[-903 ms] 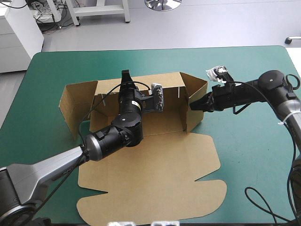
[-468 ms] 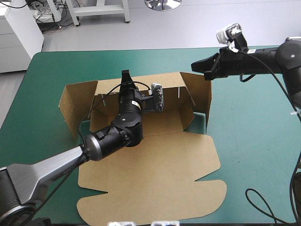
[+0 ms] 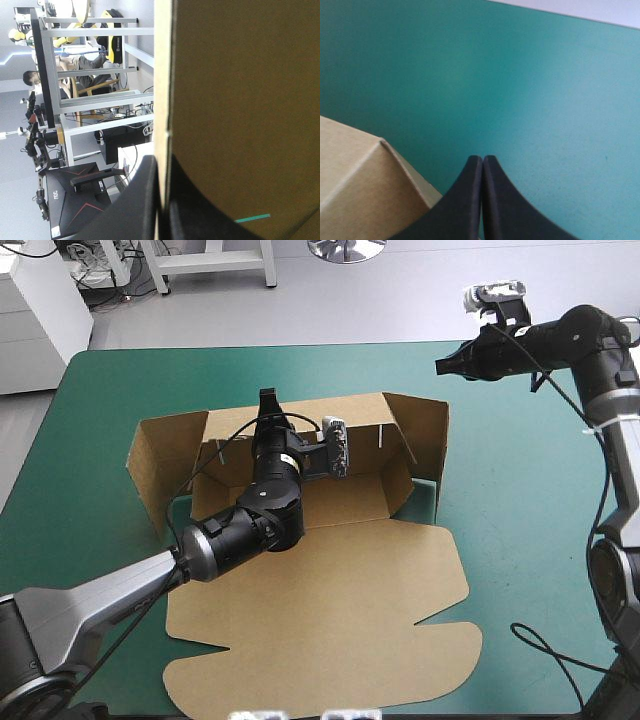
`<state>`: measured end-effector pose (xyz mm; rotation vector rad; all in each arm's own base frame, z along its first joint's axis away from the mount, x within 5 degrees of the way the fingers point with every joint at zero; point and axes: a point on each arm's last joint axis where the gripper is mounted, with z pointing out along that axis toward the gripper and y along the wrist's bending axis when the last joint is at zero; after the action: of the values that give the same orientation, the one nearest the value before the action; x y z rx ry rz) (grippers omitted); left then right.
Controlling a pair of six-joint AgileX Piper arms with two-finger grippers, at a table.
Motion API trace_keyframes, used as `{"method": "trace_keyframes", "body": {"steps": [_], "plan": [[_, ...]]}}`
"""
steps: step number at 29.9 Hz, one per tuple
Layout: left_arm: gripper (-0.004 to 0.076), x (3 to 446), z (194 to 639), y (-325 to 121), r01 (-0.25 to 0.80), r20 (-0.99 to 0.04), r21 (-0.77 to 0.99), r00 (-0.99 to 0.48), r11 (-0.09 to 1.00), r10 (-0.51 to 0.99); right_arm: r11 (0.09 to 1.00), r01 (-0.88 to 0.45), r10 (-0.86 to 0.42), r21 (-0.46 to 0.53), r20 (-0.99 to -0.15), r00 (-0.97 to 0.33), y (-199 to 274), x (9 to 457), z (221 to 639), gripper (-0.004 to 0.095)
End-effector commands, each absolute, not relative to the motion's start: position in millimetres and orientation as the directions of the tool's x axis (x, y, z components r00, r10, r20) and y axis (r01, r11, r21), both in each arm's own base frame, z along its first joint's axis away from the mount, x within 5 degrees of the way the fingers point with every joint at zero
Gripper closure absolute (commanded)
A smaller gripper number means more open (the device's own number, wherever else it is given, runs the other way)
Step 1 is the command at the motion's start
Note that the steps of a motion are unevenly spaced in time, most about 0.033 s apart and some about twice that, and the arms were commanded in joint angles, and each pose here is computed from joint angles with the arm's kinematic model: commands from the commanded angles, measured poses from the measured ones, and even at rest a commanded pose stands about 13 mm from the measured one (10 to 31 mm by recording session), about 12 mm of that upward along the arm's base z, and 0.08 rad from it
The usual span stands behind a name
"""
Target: Fold the box
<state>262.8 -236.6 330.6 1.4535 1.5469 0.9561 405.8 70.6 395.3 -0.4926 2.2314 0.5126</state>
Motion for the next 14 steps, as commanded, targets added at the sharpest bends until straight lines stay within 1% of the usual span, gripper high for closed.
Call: {"method": "trace_keyframes", "body": {"steps": [1,5,7,14], "plan": [[0.0734,259.6,354.0,-233.2,0.332,-0.088,0.939,-0.007,0.085,0.996,0.844,-0.491,-0.131,0.218,-0.803,-0.582,70.2,408.9,408.2,0.0925],[0.0734,259.6,354.0,-233.2,0.332,-0.088,0.939,-0.007,0.085,0.996,0.831,-0.498,-0.155,0.245,-0.759,-0.632,76.7,418.5,387.3,0.0925],[0.0734,259.5,353.9,-233.2,0.333,-0.089,0.939,-0.007,0.086,0.996,0.821,-0.516,-0.188,0.245,-0.737,-0.649,84.0,419.8,379.2,0.0925],[0.0734,259.5,353.9,-233.2,0.333,-0.089,0.939,-0.007,0.086,0.996,0.774,-0.566,-0.273,0.283,-0.657,-0.702,98.9,410.1,369.1,0.0925]]}}
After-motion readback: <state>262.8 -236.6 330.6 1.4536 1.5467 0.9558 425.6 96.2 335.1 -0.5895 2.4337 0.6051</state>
